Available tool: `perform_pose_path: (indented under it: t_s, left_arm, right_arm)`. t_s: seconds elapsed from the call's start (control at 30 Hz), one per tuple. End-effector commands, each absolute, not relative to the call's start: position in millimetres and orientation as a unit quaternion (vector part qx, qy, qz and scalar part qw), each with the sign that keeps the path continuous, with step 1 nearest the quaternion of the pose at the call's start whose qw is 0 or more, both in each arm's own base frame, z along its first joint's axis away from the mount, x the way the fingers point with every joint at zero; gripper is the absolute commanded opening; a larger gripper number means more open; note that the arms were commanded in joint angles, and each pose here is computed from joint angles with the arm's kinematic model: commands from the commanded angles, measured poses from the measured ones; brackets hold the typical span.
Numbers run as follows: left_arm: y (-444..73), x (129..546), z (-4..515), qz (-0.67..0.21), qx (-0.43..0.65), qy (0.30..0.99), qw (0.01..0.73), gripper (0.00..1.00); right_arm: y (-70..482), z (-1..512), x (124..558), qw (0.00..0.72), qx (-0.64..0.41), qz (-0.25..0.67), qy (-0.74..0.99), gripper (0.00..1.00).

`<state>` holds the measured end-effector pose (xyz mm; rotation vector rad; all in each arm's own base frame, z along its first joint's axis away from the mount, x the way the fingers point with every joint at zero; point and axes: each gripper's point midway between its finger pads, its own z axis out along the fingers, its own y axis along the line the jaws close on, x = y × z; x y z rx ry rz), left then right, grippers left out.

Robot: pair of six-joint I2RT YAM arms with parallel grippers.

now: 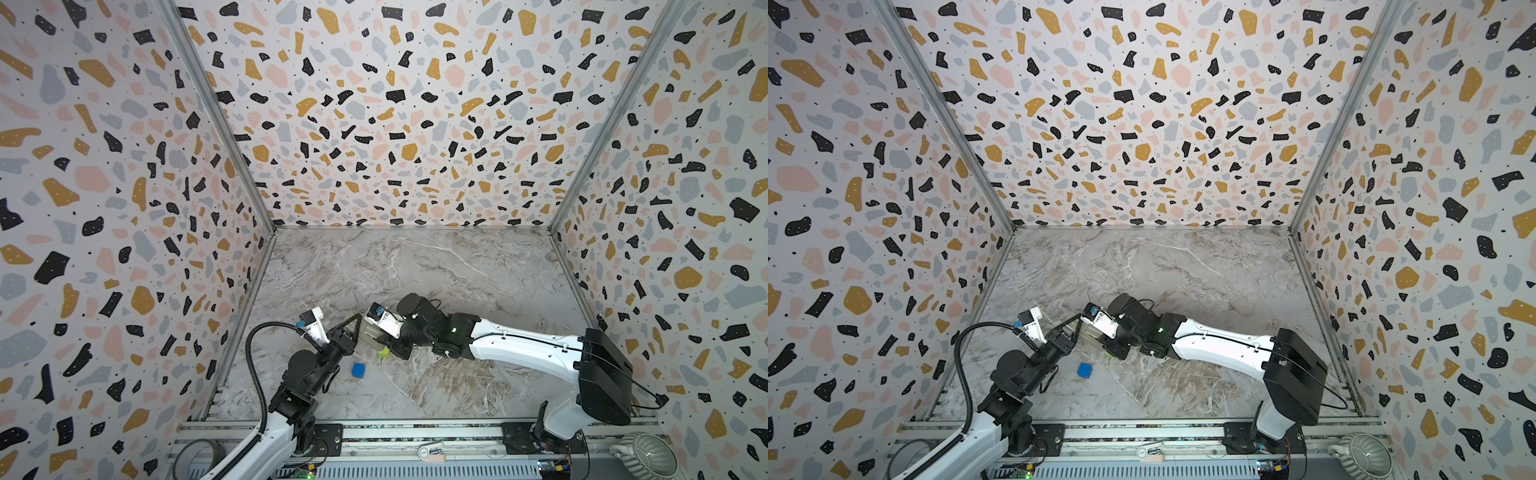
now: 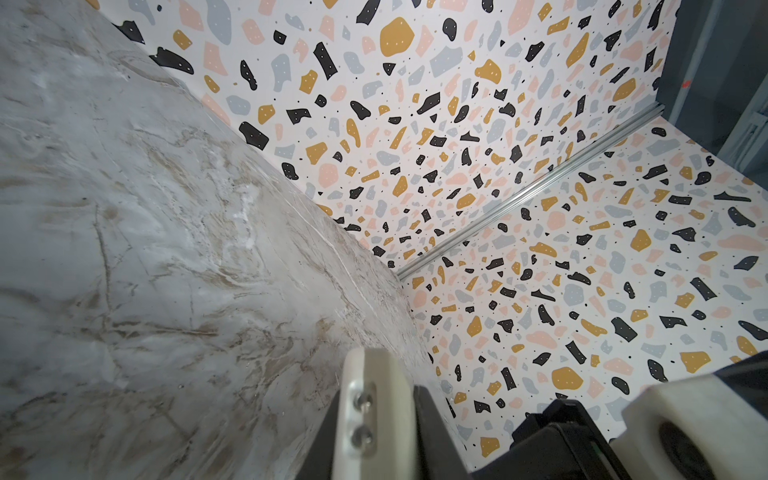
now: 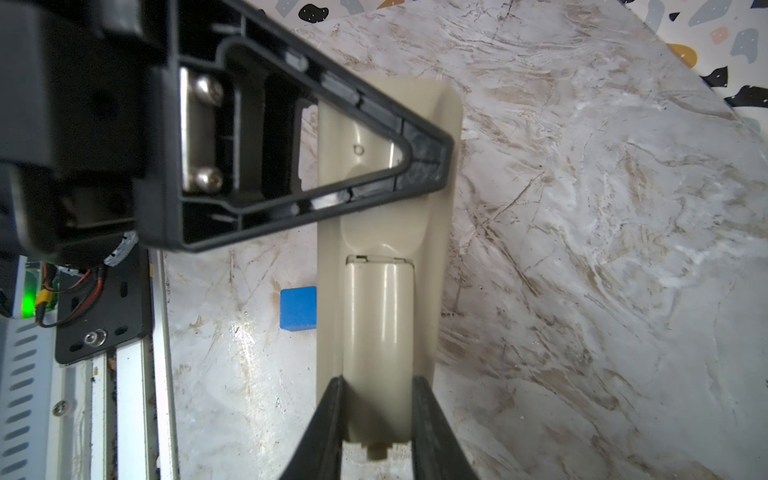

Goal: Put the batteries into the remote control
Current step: 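Carry the cover with the right gripper over the remote's battery compartment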

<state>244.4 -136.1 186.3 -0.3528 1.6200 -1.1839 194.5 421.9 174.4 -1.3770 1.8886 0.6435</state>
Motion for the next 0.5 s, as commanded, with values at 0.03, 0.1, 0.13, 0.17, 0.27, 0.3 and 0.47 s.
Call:
perform_pose_path:
  t_s: [0.03, 0.1, 0.13, 0.17, 0.27, 0.3, 0.47]
  left_arm:
    - [-136.3, 233.0, 157.5, -0.498, -0.135, 0.683, 0.516, 0.0]
    - [-136.5, 232.5, 158.1, -0.5, -0.134, 0.682, 0.517, 0.0]
    - [-137.0, 232.1, 157.9, -0.501, -0.133, 0.682, 0.516, 0.0]
    - [-137.5, 231.8, 157.7, -0.502, -0.132, 0.682, 0.515, 0.0]
    - [-137.8, 231.4, 158.2, -0.503, -0.13, 0.682, 0.515, 0.0]
    - [-138.0, 231.2, 157.8, -0.503, -0.13, 0.682, 0.515, 0.0]
    - [-137.6, 230.0, 157.4, -0.51, -0.135, 0.677, 0.513, 0.0]
  right_arm:
    - [429.8, 186.0, 201.3, 0.363, -0.522, 0.258, 0.727, 0.05]
    - [431.2, 185.4, 201.1, 0.362, -0.522, 0.26, 0.727, 0.05]
    - [432.3, 184.3, 200.8, 0.361, -0.523, 0.261, 0.727, 0.05]
    - [432.7, 183.7, 200.7, 0.36, -0.523, 0.262, 0.727, 0.05]
    - [433.4, 181.8, 201.3, 0.358, -0.522, 0.262, 0.728, 0.05]
    - [433.7, 181.2, 201.2, 0.358, -0.522, 0.262, 0.729, 0.05]
    - [435.0, 180.9, 202.3, 0.359, -0.52, 0.263, 0.729, 0.07]
